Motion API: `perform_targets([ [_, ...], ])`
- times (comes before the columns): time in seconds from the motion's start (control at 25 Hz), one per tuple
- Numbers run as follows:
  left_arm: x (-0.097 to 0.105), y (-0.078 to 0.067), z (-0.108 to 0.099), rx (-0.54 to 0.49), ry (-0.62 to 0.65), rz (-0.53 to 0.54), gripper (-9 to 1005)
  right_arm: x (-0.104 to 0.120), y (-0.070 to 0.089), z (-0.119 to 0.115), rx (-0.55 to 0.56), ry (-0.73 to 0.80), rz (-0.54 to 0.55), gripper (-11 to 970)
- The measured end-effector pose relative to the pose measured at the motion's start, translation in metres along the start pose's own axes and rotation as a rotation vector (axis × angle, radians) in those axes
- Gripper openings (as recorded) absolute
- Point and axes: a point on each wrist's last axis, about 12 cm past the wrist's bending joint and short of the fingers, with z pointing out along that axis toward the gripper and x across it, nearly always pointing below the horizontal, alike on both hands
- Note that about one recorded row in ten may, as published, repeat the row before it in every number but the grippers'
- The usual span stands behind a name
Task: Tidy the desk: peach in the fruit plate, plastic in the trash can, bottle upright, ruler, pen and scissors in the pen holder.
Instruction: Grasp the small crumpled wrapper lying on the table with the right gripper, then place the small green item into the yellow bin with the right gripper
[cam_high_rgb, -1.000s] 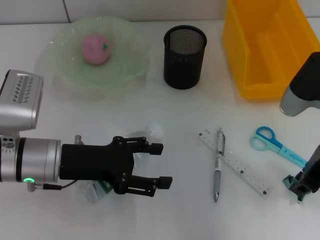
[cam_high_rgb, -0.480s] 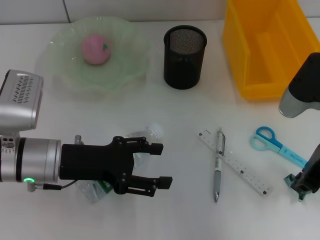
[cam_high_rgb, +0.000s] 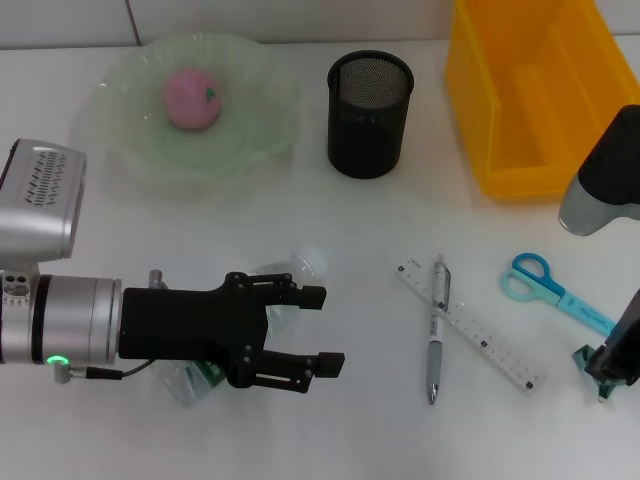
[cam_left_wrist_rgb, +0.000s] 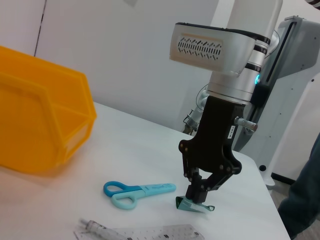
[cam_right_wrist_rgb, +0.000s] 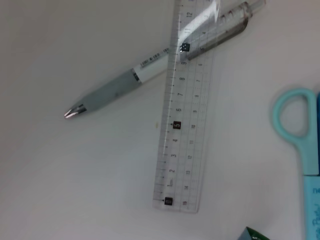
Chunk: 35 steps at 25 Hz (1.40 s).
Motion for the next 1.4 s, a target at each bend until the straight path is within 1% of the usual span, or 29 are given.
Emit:
perform_targets([
  [0.32, 0.001, -0.001, 0.0, 0.0, 0.001, -0.003, 811, 0.0, 0.0, 0.0, 0.002, 0.003, -0.003, 53],
  [0.56, 0.001, -0.001, 0.0, 0.0, 0.001, -0.002, 810, -0.001, 0.001, 0.0, 0.006, 0.004, -0.009, -3],
  [0.72, 0.001, -0.001, 0.0, 0.0, 0.001, -0.002, 809, -0.001, 0.001, -0.002, 0.011, -0.002, -0.012, -1],
  [1.0, 0.0, 0.0, 0.0, 0.0, 0.0, -0.001, 808, 0.001, 0.006, -0.019, 0.041, -0.078, -0.04, 7],
  [1.12, 0.0, 0.0, 0.0, -0.001, 0.0, -0.001, 807, 0.002, 0.005, -0.023, 0.05, -0.093, -0.033, 11],
  [1.32, 0.0, 0.0, 0.0, -0.001, 0.0, -0.001, 806, 0.005, 0.0, -0.034, 0.064, -0.162, -0.017, 17],
  [1.4, 0.0, 0.0, 0.0, 0.0, 0.0, -0.001, 805, 0.008, -0.005, -0.046, 0.059, -0.24, 0.002, 20],
])
